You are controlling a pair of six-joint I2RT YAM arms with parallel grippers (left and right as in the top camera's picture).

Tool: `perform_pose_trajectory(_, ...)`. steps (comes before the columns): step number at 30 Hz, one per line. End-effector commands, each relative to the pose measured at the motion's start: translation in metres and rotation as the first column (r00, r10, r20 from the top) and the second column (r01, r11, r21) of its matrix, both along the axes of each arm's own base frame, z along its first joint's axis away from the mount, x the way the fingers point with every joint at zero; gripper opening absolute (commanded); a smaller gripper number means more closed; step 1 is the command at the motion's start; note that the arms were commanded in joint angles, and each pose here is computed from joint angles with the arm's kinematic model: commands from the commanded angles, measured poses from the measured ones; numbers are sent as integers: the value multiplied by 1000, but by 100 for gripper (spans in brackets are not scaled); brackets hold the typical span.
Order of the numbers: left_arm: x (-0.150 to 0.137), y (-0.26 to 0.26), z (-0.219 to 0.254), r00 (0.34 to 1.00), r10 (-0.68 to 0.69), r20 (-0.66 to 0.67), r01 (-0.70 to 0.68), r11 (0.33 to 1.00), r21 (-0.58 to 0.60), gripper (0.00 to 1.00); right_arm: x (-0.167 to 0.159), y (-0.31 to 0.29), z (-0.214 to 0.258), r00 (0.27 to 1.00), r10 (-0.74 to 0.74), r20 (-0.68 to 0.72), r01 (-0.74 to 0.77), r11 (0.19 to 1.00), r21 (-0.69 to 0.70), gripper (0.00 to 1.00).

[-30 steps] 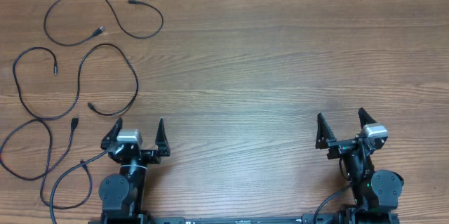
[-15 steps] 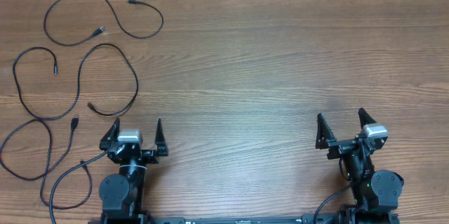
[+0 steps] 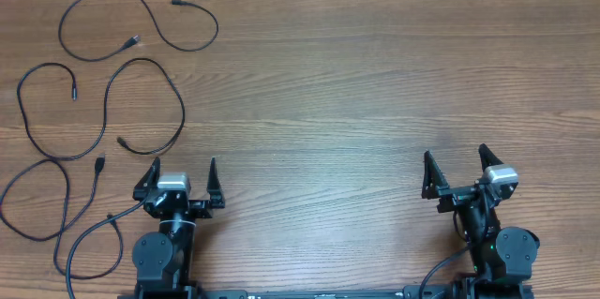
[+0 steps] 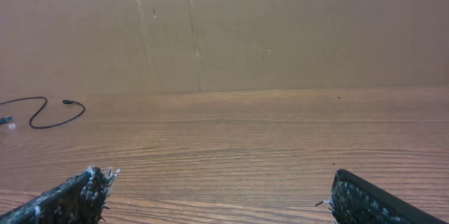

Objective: Untangle cables

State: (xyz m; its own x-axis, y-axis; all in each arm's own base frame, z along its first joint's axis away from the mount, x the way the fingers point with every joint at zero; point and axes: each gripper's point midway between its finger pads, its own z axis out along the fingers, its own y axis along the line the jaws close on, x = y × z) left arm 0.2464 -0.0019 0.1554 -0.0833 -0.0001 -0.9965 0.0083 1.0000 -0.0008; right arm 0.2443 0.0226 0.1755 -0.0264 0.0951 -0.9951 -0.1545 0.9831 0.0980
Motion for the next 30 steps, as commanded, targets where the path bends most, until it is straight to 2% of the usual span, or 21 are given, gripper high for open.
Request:
perform_pose_trajectory(1, 0, 2, 0, 1000, 8, 6, -8, 1000, -6, 99, 0, 0, -2, 1000, -5, 4, 5, 1000, 0, 100)
perform_pose_trajectory(30, 0, 2, 0, 1000, 8, 6, -8, 1000, -6, 100, 0, -2, -3, 1000, -16, 0, 16, 1000, 0, 100)
